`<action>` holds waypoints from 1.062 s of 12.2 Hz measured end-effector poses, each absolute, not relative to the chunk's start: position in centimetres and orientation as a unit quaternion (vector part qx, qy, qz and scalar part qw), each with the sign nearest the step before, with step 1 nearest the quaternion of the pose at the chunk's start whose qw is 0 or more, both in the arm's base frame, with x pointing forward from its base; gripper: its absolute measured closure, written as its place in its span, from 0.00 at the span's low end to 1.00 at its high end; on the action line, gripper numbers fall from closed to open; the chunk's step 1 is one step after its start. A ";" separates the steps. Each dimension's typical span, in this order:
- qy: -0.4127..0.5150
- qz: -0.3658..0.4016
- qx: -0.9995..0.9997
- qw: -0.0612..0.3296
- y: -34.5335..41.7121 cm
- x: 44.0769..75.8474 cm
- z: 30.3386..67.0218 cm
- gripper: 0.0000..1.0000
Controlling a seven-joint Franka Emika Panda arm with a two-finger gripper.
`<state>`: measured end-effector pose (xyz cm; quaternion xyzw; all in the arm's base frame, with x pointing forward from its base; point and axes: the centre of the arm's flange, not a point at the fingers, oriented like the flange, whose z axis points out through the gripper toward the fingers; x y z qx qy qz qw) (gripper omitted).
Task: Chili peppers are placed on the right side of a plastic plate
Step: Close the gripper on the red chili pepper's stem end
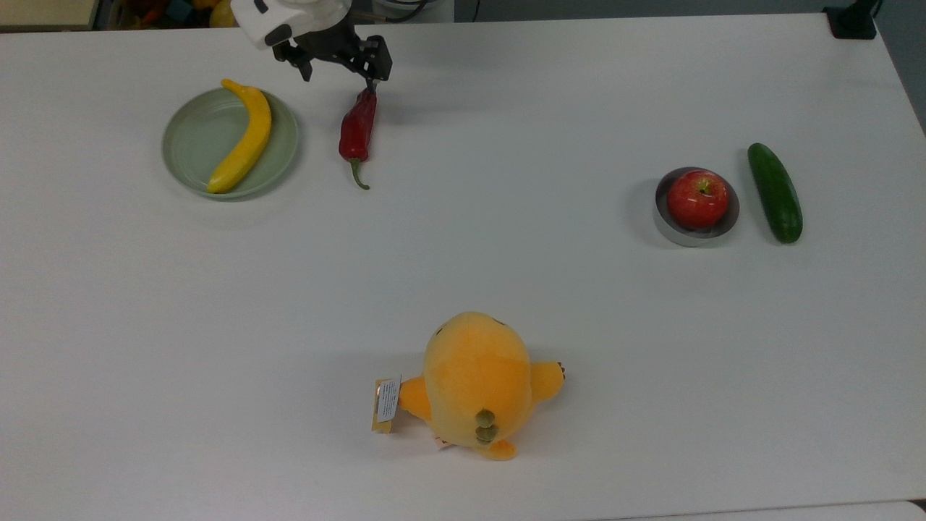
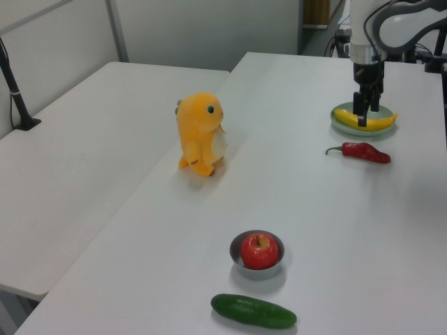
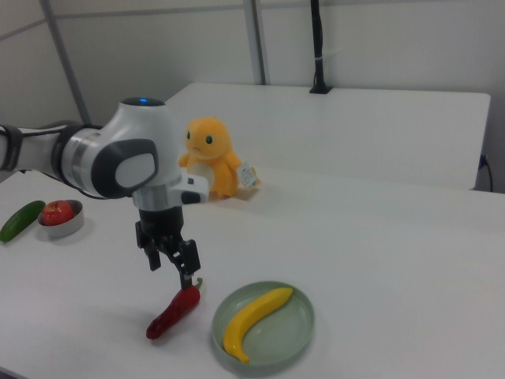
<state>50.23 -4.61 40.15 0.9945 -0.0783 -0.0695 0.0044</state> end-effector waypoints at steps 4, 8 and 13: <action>-0.080 -0.095 0.992 0.009 -5.0 51.4 34.8 0.00; -0.075 -0.116 0.990 0.017 -4.9 52.0 30.9 0.00; -0.075 -0.090 0.993 0.018 -4.9 52.9 30.5 0.56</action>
